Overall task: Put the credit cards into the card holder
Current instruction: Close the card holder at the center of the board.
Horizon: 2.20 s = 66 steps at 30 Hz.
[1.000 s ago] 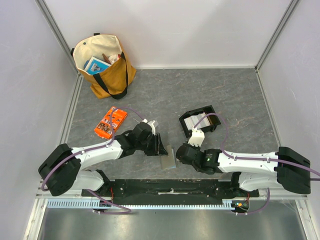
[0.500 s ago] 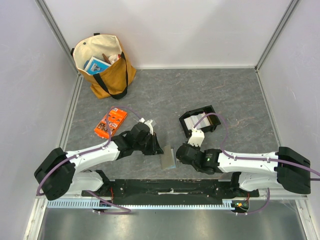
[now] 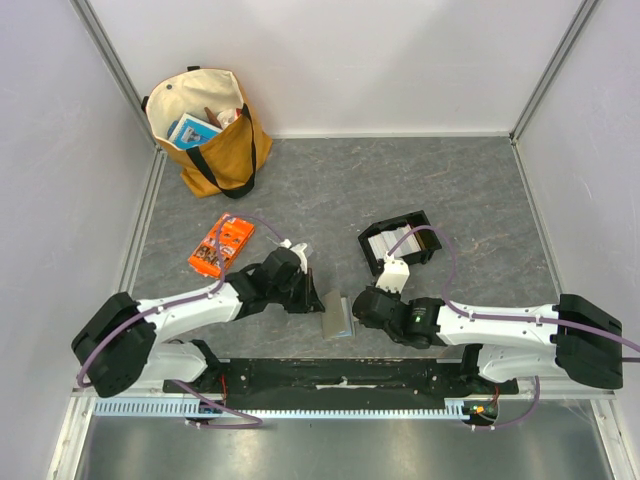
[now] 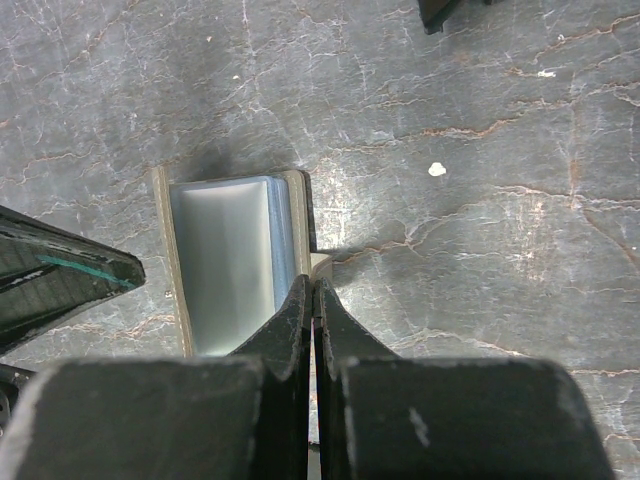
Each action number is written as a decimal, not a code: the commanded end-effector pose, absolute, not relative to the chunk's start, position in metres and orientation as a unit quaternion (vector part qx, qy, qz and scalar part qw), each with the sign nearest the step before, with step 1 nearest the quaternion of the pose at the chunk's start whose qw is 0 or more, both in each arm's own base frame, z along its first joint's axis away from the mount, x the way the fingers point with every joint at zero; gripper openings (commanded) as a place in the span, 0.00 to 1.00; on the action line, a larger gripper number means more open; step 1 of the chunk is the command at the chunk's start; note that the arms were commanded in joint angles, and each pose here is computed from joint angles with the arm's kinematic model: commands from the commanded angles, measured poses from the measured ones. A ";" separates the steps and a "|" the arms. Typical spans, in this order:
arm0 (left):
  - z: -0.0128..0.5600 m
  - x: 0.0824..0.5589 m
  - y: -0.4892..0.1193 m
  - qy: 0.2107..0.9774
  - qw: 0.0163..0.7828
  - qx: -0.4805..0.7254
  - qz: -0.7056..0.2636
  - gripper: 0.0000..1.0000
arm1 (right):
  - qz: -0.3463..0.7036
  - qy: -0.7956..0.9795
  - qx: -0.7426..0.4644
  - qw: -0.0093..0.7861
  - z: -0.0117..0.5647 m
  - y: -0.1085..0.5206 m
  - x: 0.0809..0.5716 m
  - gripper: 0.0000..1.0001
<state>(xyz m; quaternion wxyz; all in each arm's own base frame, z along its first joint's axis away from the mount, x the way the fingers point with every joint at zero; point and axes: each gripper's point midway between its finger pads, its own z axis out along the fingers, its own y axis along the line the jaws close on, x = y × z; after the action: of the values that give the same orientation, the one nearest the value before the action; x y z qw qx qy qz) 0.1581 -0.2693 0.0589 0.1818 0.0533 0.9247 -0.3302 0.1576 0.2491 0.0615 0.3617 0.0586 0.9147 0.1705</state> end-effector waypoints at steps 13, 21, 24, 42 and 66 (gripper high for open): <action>0.059 0.170 -0.296 0.914 0.178 0.102 -0.350 0.02 | 0.180 0.907 0.055 0.377 0.080 0.264 0.165 0.00; 0.048 0.167 -0.298 0.919 0.159 0.113 -0.343 0.02 | 0.183 0.908 0.050 0.373 0.080 0.268 0.165 0.00; 0.043 0.164 -0.298 0.920 0.153 0.117 -0.342 0.02 | 0.182 0.909 0.049 0.373 0.079 0.267 0.164 0.00; 0.016 0.153 -0.294 0.932 0.128 0.121 -0.318 0.02 | 0.206 0.921 -0.013 0.331 0.065 0.306 0.155 0.01; 0.001 0.154 -0.285 0.930 0.153 0.088 -0.322 0.02 | 0.237 0.885 0.050 0.399 0.121 0.235 0.164 0.25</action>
<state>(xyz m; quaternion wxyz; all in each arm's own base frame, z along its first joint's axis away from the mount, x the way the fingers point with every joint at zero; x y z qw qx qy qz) 0.1596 -0.2988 0.0264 0.1563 0.0948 0.9167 -0.3554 0.1683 0.2723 0.1545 0.4016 0.0258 0.8690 0.2880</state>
